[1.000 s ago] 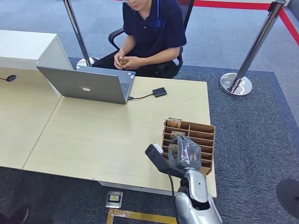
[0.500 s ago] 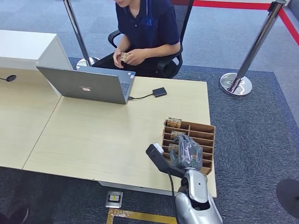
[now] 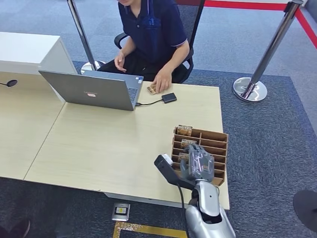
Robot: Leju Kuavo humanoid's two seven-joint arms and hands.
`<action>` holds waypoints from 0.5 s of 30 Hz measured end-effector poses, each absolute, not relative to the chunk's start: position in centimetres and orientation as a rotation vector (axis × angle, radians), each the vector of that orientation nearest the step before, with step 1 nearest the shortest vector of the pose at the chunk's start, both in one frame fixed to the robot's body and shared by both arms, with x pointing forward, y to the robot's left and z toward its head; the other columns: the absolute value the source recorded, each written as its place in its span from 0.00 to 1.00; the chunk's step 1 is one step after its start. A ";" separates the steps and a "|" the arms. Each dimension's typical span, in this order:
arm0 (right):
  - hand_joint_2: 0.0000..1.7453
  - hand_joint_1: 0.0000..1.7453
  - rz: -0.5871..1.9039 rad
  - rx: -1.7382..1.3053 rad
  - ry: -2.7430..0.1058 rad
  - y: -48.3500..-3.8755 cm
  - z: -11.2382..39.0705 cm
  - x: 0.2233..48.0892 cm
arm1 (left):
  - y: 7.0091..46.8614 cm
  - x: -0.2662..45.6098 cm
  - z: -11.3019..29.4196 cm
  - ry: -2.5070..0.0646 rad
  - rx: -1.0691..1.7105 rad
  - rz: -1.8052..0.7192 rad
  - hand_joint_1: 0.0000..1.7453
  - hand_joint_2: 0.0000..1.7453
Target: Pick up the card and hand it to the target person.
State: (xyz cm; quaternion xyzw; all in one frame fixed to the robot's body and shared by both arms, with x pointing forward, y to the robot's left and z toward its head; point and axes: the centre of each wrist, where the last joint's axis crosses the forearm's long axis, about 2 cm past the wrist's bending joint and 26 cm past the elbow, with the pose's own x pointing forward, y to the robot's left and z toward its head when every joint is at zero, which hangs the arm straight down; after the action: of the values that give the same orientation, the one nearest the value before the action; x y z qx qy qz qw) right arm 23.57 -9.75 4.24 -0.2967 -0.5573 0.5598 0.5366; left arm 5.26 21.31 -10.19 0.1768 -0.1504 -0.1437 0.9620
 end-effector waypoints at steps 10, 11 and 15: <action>1.00 0.73 1.348 -0.682 -1.340 -9.6 3.9 23.7 | 21.3 5.3 -10.2 -0.300 0.357 -0.264 0.00 0.00; 1.00 0.76 1.348 -0.677 -1.343 -9.6 3.9 23.7 | 21.3 5.3 -10.2 -0.296 0.355 -0.246 0.00 0.00; 1.00 0.82 1.346 -0.657 -1.352 -9.5 3.9 23.8 | 21.4 5.4 -10.2 -0.280 0.349 -0.171 0.00 0.00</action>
State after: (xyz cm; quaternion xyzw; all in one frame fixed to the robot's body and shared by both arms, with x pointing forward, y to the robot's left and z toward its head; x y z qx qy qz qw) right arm 23.82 -9.48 3.89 -0.2755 -0.5669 0.5647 0.5329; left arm 5.42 21.39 -10.19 0.1728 -0.1387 -0.0845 0.9715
